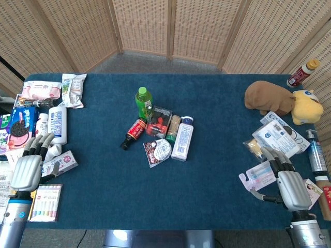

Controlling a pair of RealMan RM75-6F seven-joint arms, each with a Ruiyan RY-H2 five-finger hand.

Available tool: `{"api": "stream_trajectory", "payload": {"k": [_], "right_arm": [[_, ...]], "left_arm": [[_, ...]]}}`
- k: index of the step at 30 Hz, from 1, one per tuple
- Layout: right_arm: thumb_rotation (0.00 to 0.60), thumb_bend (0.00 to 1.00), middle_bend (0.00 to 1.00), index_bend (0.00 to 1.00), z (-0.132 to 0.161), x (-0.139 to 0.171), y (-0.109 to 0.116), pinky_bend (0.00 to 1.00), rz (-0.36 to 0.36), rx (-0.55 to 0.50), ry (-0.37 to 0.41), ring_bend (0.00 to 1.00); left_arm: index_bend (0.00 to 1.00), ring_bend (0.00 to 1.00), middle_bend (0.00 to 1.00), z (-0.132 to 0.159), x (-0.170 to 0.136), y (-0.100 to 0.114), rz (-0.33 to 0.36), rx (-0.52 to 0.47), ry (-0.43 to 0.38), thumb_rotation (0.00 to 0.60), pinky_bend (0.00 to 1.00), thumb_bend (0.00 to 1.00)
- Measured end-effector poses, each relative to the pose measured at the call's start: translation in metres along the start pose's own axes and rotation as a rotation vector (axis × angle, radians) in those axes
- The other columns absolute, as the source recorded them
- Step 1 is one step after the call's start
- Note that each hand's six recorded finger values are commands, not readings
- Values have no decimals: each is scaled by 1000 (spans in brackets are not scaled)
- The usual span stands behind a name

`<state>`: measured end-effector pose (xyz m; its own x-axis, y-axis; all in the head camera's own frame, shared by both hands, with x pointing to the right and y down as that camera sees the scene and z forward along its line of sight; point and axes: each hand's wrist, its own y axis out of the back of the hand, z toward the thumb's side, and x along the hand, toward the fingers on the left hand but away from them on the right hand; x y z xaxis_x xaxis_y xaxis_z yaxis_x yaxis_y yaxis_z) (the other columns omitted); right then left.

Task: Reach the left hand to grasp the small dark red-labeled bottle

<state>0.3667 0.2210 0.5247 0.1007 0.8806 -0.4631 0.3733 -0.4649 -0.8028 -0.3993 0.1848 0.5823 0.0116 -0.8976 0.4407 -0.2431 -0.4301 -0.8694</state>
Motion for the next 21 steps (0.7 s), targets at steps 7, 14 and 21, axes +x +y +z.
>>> {"api": "stream_trajectory", "payload": {"k": [7,14,21], "right_arm": [[552,76,0,0,-12,7,5,0,-8,-16,-22,0],[553,75,0,0,-23,13,9,0,-11,-29,-42,0],[553,78,0,0,-27,18,13,0,-19,-54,-42,0]], "left_arm": [[0,0,0,44,53,-31,-106,-109,15,600,0,481],[0,0,0,111,89,-78,-189,-123,-50,600,0,333],[0,0,0,155,113,-116,-222,-78,-70,600,0,325]]}}
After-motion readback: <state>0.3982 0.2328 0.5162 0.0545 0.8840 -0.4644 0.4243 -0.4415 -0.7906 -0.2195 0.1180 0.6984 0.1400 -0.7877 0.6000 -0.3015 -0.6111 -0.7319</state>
